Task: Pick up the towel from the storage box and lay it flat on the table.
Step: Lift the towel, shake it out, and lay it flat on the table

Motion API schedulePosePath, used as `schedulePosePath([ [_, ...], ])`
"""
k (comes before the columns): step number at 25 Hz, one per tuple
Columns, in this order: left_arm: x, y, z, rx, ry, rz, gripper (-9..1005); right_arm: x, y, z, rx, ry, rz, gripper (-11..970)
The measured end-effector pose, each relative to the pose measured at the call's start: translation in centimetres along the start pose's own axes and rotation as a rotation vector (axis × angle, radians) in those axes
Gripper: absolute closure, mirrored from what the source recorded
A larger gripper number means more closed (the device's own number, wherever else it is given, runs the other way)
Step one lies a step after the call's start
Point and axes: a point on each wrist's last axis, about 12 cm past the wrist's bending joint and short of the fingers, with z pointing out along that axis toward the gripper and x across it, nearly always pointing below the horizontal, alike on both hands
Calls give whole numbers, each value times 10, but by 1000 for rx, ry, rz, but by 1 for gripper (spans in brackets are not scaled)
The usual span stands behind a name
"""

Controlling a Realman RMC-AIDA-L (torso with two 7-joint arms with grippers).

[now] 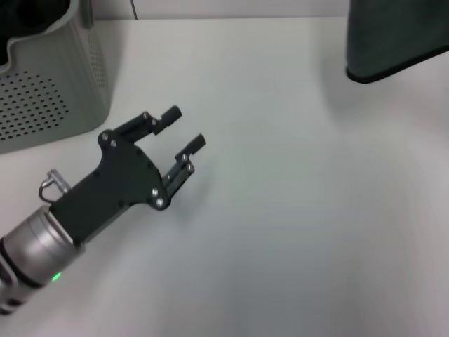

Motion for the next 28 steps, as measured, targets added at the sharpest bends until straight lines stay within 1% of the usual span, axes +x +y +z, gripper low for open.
schedulePosePath([
  [2,0,-8,-6,26,-1,126,587,1,0,1,8,5,14,959],
  [4,-1,-17,-9,57,-9,286,574,3,1,3,17,11,28,959],
  [5,-1,-20,-10,69,-12,345,567,6,2,5,23,14,36,959],
  [6,0,-22,-9,79,-19,432,560,8,3,7,26,15,41,959],
  [8,0,-22,-7,80,-26,514,547,14,9,14,21,18,51,959],
  [11,-1,-18,-4,56,-35,587,527,21,17,29,-14,41,50,959],
  [13,-2,-15,-3,26,-32,654,514,26,23,45,-59,68,49,959],
  [15,-2,-11,-3,-6,-22,745,500,29,28,58,-95,84,55,959],
  [17,-2,-9,-4,-25,-12,801,487,32,32,69,-120,96,68,959],
  [19,-1,-7,-4,-42,0,835,473,35,36,80,-141,106,78,959],
  [23,-1,-5,-3,-52,1,850,447,37,43,94,-176,114,79,959],
  [28,-3,-4,1,-50,-16,854,420,42,54,118,-232,135,68,959],
])
